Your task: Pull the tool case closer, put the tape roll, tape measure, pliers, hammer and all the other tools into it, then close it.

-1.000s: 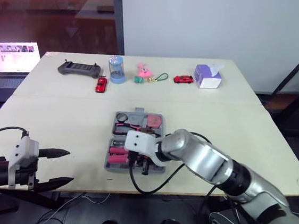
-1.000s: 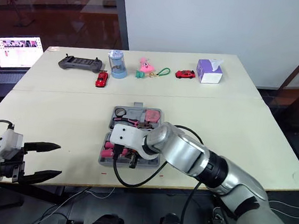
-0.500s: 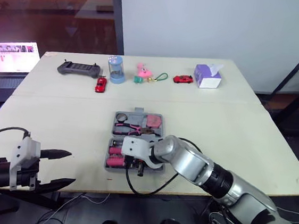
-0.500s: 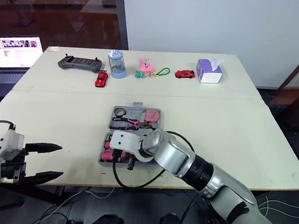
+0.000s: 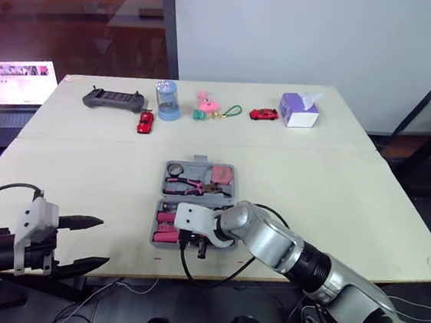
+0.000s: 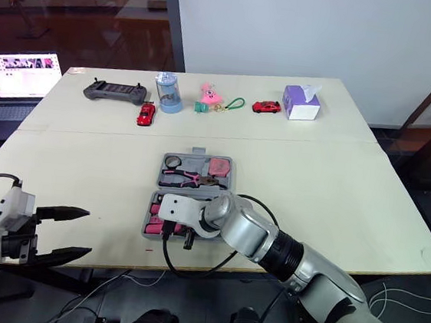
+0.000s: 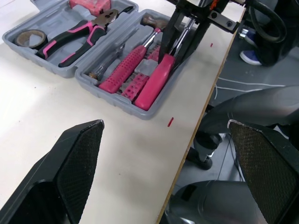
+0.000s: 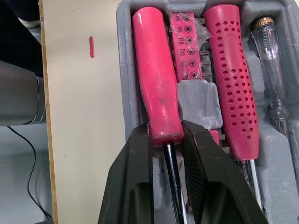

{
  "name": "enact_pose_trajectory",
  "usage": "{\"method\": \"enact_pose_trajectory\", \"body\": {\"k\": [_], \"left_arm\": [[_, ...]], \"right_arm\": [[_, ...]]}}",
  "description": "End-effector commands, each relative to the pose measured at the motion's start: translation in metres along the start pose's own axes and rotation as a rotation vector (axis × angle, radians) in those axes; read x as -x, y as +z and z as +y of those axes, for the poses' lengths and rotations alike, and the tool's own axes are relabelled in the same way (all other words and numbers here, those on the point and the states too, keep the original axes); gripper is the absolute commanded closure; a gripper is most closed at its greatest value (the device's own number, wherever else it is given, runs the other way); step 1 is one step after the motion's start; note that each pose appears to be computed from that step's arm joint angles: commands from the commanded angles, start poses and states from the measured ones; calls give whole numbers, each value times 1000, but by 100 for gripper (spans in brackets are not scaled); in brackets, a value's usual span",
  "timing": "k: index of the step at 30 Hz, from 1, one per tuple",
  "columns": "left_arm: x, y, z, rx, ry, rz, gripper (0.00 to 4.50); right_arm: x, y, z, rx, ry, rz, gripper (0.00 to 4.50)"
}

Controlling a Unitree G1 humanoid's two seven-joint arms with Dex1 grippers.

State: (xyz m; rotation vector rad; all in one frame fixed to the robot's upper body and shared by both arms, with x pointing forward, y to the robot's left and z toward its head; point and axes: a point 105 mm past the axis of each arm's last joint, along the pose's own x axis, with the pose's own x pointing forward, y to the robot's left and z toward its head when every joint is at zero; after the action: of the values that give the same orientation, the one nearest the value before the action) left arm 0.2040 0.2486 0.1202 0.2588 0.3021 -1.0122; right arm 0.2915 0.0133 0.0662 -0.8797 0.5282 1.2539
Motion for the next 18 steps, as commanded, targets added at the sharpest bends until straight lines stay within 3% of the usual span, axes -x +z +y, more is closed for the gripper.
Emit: {"method": "enact_pose_trajectory", "body": {"k": [1, 4, 6, 7, 10, 18], "left_arm": [[5, 9, 2, -30, 22, -19, 0], [4, 9, 2, -31, 22, -20, 0], [4, 9, 2, -32, 23, -21, 0], [4, 9, 2, -32, 22, -21, 0], [2, 9, 2, -32, 20, -24, 0], [1, 10, 3, -34, 22, -27, 0]], "right_arm": [[1, 8, -1, 4, -5, -29, 414], [1, 6, -1, 1, -3, -26, 414], [1, 6, -1, 1, -2, -24, 308], [2, 6, -1, -1, -1, -26, 295], [4, 9, -4, -2, -13, -40, 183], [15, 22, -6, -46, -9, -122, 172]]}}
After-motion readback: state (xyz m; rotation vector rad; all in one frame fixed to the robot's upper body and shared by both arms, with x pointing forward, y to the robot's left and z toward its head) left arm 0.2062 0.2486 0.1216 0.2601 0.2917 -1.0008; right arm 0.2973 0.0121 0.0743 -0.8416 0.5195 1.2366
